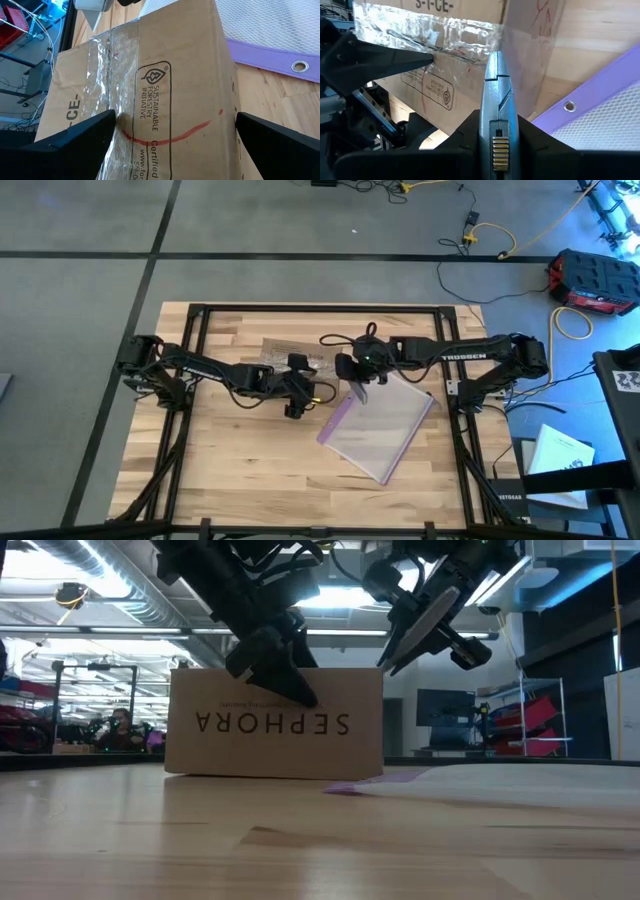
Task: Unpack boxes
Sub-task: Open the cardboard box using the cutter
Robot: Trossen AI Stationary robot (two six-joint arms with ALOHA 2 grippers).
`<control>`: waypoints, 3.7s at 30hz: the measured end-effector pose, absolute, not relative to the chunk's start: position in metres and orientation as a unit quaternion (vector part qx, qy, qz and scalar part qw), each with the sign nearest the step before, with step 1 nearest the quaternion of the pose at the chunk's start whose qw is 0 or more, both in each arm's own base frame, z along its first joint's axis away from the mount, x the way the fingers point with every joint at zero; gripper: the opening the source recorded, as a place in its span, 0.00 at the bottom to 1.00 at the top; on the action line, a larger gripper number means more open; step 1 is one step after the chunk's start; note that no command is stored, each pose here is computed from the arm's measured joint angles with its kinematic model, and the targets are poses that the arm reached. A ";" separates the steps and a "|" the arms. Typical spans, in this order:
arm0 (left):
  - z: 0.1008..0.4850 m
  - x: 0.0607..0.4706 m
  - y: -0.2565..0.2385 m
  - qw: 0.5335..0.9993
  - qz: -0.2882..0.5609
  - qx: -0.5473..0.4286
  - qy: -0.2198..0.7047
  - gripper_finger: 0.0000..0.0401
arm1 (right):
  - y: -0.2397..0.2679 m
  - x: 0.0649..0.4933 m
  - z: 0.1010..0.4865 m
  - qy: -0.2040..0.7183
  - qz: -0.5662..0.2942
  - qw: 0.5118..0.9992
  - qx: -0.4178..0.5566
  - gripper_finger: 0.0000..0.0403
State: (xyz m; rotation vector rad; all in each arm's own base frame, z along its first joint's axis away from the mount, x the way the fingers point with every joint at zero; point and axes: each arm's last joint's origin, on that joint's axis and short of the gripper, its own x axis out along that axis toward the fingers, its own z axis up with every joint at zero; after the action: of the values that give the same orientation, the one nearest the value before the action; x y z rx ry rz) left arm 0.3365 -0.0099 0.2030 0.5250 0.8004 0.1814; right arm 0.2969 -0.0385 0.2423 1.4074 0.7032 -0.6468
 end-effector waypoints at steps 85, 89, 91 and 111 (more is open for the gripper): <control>0.203 0.337 -0.010 0.882 0.082 0.262 0.383 1.00 | -0.042 0.308 0.230 0.348 -0.233 0.652 0.632 0.13; 0.204 0.337 -0.010 0.883 0.081 0.263 0.380 1.00 | -0.042 0.308 0.230 0.354 -0.226 0.645 0.638 0.13; 0.204 0.338 -0.010 0.884 0.080 0.264 0.376 1.00 | -0.041 0.308 0.230 0.357 -0.224 0.641 0.642 0.13; 0.211 0.344 -0.011 0.894 0.080 0.287 0.335 1.00 | -0.040 0.308 0.229 0.361 -0.221 0.625 0.655 0.13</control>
State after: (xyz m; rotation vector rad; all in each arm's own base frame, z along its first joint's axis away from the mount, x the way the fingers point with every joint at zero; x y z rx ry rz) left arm 0.3438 -0.0107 0.2112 0.5943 0.6952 0.1666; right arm 0.3077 -0.0402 0.2289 1.5037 0.8294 -0.5081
